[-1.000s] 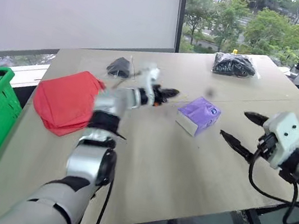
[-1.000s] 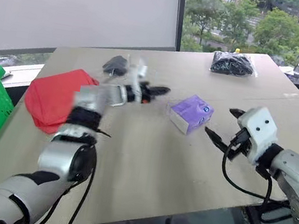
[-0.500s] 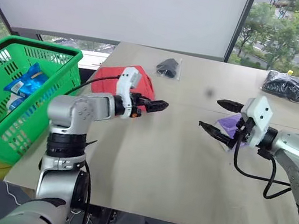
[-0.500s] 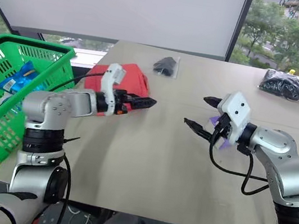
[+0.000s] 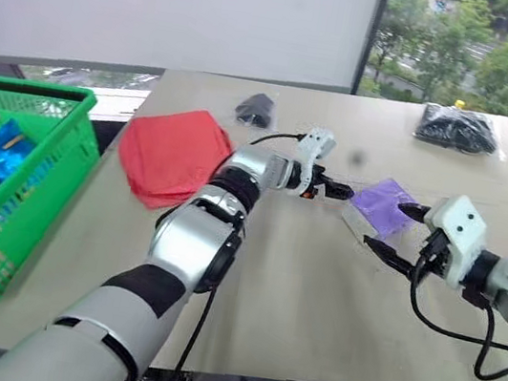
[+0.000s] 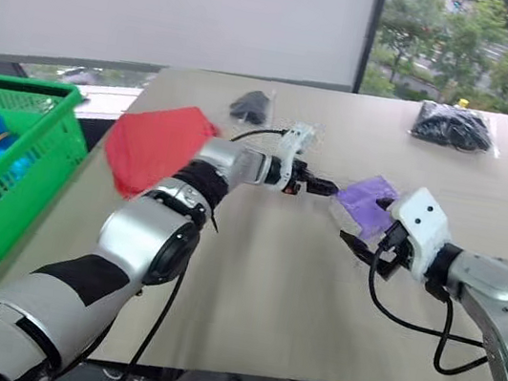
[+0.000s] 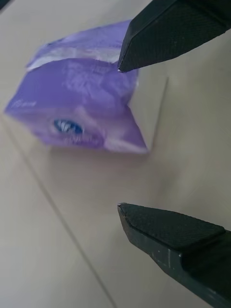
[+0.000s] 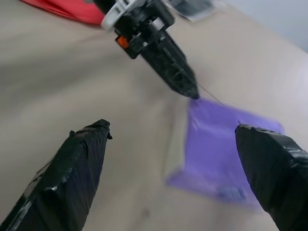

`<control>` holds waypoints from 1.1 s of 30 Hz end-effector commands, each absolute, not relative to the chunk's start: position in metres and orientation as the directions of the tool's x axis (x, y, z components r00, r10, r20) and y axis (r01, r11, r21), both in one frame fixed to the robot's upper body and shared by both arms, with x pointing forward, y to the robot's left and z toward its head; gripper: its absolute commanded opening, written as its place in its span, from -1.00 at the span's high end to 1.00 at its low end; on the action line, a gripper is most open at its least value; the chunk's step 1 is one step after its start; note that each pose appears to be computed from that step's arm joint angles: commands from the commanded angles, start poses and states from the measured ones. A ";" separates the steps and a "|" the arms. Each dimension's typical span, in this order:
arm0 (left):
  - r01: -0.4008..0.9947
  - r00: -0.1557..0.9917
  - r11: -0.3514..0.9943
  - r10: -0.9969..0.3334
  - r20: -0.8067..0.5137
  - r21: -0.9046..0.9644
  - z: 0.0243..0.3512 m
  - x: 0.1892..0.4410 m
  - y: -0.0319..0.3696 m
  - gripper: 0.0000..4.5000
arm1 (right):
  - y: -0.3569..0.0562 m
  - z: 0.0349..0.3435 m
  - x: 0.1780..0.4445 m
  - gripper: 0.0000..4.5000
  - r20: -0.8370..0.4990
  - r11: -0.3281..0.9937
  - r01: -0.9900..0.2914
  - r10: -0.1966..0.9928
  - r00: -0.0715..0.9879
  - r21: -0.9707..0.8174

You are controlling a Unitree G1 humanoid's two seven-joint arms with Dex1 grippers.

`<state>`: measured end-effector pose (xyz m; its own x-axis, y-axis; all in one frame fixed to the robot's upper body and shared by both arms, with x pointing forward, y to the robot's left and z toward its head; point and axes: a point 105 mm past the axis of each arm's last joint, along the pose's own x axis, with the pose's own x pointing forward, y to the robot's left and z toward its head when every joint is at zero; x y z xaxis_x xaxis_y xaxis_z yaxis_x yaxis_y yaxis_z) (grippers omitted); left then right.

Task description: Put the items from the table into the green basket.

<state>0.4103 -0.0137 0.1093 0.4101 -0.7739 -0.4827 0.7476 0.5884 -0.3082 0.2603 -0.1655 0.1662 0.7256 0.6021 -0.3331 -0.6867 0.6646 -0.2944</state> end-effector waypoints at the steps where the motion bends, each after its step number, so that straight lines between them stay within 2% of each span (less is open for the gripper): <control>1: 0.801 0.410 0.551 -0.790 -0.455 -0.233 0.127 0.413 -0.025 -0.99 | -0.173 0.180 0.250 -1.00 -0.315 0.690 -0.636 0.553 0.771 -0.345; 10: 0.823 0.413 0.555 -0.734 -0.539 -0.124 0.100 0.406 -0.036 -0.99 | -0.186 0.177 0.234 -1.00 -0.313 0.748 -0.571 0.483 0.818 -0.339; 16: 0.778 0.430 0.607 -0.702 -0.567 -0.162 0.080 0.401 -0.035 -0.99 | -0.183 0.178 0.227 -1.00 -0.311 0.759 -0.557 0.469 0.827 -0.338; 17: 0.772 0.431 0.612 -0.702 -0.568 -0.170 0.078 0.401 -0.035 -0.76 | -0.183 0.178 0.227 -1.00 -0.310 0.761 -0.553 0.465 0.829 -0.339; 20: 0.768 0.421 0.612 -0.705 -0.571 -0.188 0.074 0.399 -0.034 -0.31 | -0.182 0.179 0.226 -1.00 -0.311 0.765 -0.548 0.459 0.833 -0.338; 24: 0.751 0.430 0.626 -0.704 -0.565 -0.208 0.072 0.401 -0.026 0.50 | -0.182 0.178 0.226 -1.00 -0.323 0.769 -0.546 0.451 0.832 -0.334; 26: 0.749 0.430 0.622 -0.717 -0.549 -0.226 0.076 0.403 -0.023 0.83 | -0.181 0.177 0.226 -1.00 -0.327 0.770 -0.546 0.450 0.831 -0.330; 27: 0.747 0.431 0.619 -0.729 -0.532 -0.244 0.081 0.405 -0.022 0.90 | -0.181 0.178 0.227 -1.00 -0.328 0.768 -0.548 0.451 0.830 -0.331; 31: 0.751 0.428 0.581 -0.790 -0.439 -0.314 0.108 0.413 -0.012 0.90 | -0.179 0.180 0.230 -1.00 -0.321 0.763 -0.553 0.460 0.828 -0.334; 33: 0.764 0.409 0.527 -0.842 -0.352 -0.372 0.133 0.417 -0.005 0.90 | -0.175 0.182 0.235 -1.00 -0.304 0.757 -0.561 0.477 0.825 -0.334</control>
<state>0.4081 -0.0042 0.0936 0.4032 -0.7790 -0.4802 0.7265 0.5916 -0.3496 0.2316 -0.1796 0.1732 0.8191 0.4618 -0.3403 -0.5605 0.7707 -0.3032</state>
